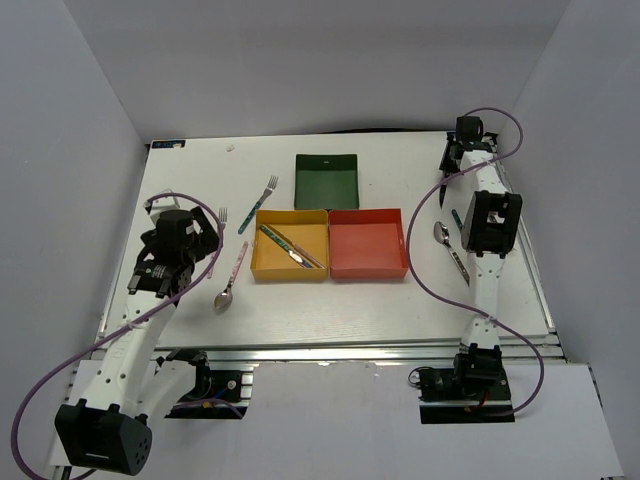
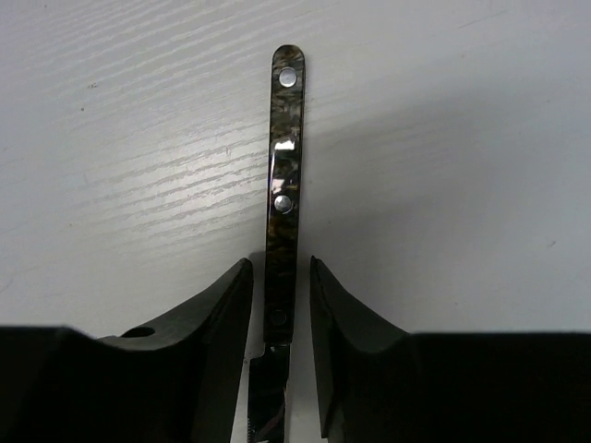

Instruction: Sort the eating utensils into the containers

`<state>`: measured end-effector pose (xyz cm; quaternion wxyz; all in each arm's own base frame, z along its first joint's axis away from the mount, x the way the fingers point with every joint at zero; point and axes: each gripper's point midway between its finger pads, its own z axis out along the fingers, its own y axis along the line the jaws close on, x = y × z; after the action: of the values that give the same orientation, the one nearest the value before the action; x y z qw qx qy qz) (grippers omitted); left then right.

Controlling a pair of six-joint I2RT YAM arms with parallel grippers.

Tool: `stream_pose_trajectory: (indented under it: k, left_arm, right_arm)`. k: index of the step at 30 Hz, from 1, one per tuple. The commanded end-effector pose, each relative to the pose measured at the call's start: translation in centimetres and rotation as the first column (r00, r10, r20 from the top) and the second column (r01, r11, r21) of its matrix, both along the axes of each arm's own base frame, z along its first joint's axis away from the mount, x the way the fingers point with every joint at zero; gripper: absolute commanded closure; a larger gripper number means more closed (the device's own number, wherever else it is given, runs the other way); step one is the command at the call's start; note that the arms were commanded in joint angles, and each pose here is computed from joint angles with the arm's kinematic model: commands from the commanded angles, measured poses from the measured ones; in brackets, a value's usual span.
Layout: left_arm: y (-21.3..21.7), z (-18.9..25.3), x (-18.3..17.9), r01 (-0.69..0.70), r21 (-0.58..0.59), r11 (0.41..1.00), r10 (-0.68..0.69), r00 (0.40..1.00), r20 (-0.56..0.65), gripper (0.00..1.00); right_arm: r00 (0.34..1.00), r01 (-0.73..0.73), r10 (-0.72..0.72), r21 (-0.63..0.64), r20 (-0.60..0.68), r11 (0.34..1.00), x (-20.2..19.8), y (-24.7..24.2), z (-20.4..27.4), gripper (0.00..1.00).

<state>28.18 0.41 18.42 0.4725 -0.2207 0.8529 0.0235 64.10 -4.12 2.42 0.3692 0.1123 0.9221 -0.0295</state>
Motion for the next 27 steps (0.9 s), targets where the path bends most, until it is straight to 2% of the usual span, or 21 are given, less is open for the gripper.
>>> stream_pose_trajectory:
  k: [1, 4, 5, 6, 10, 12, 15, 16, 17, 19, 20, 21, 22, 24, 25, 27]
  left_arm:
    - [-0.4, 1.3, 0.2, 0.019, -0.008, 1.000, -0.019, 0.999, 0.045, 0.02]
    - [-0.4, 1.4, 0.2, 0.019, -0.009, 1.000, -0.018, 0.999, 0.050, 0.02]
    - [-0.4, 1.3, 0.2, 0.021, -0.007, 1.000, -0.020, 0.999, 0.046, 0.02]
    - [-0.5, 1.4, 0.2, 0.022, -0.007, 1.000, -0.022, 0.999, 0.047, 0.02]
    - [-0.5, 1.3, 0.2, 0.026, -0.007, 1.000, -0.025, 0.999, 0.047, 0.02]
    - [-0.7, 1.4, 0.2, 0.031, -0.010, 0.999, -0.031, 0.998, 0.053, 0.02]
    - [-0.9, 1.4, 0.2, 0.041, -0.009, 0.999, -0.040, 0.998, 0.051, 0.02]
    - [-1.0, 1.3, 0.2, 0.041, -0.010, 0.999, -0.041, 0.998, 0.049, 0.02]
    - [-1.0, 1.2, 0.2, 0.040, -0.009, 0.999, -0.040, 0.998, 0.046, 0.02]
    - [-0.9, 1.1, 0.3, 0.035, -0.005, 0.999, -0.035, 0.999, 0.040, 0.02]
    - [-0.7, 1.3, 0.3, 0.025, -0.001, 1.000, -0.025, 0.999, 0.044, 0.02]
    - [-0.5, 1.3, 0.1, 0.014, 0.003, 1.000, -0.014, 0.999, 0.048, 0.02]
    - [-0.4, 1.6, 0.1, 0.008, 0.005, 1.000, -0.009, 0.998, 0.057, 0.02]
    - [-0.2, 1.8, 0.0, 0.003, 0.007, 1.000, -0.004, 0.998, 0.065, 0.02]
    - [-0.2, 1.9, 0.0, 0.000, 0.007, 1.000, 0.000, 0.998, 0.071, 0.02]
    - [0.0, 2.1, -0.1, -0.010, 0.008, 1.000, 0.009, 0.997, 0.077, 0.02]
  right_arm:
    - [0.989, -0.010, 0.022, 0.083, -0.149, 0.996, -2.6, 0.4, -5.2, 0.64]
    - [0.990, -0.007, 0.021, 0.096, -0.141, 0.995, -2.5, 0.4, -4.7, 0.73]
    - [0.990, -0.009, 0.022, 0.095, -0.137, 0.995, -2.4, 0.6, -4.4, 0.89]
    - [0.991, 0.001, 0.011, 0.086, -0.133, 0.996, -2.4, 0.5, -4.2, 1.00]
    - [0.999, 0.005, 0.001, 0.106, -0.053, 0.994, -1.4, 1.4, -0.6, 1.00]
    - [0.997, -0.014, -0.003, 0.212, 0.081, 0.977, 0.3, 3.1, 4.1, 1.00]
    - [0.962, -0.062, -0.018, 0.280, 0.273, 0.958, 1.4, 4.5, 12.8, 1.00]
    - [0.924, -0.099, -0.011, 0.268, 0.382, 0.958, 0.8, 5.0, 19.0, 1.00]
    - [0.896, -0.159, 0.034, 0.248, 0.442, 0.955, 0.3, 6.1, 22.2, 1.00]
    - [0.850, -0.283, 0.185, 0.132, 0.494, 0.950, -1.6, 10.2, 27.1, 1.00]
    - [0.822, -0.341, 0.274, 0.046, 0.499, 0.939, -3.1, 13.9, 28.6, 1.00]
    - [0.675, -0.614, 0.558, -0.052, 0.483, 0.787, -8.6, 23.8, 29.6, 1.00]
    - [0.600, -0.725, 0.651, -0.027, 0.464, 0.688, -11.6, 28.2, 29.1, 1.00]
    - [0.535, -0.796, 0.732, -0.039, 0.421, 0.604, -14.8, 31.5, 27.5, 1.00]
    - [0.476, -0.835, 0.772, -0.060, 0.421, 0.548, -17.0, 35.0, 27.2, 1.00]
    - [0.399, -0.869, 0.807, -0.102, 0.436, 0.485, -20.0, 37.8, 27.4, 1.00]
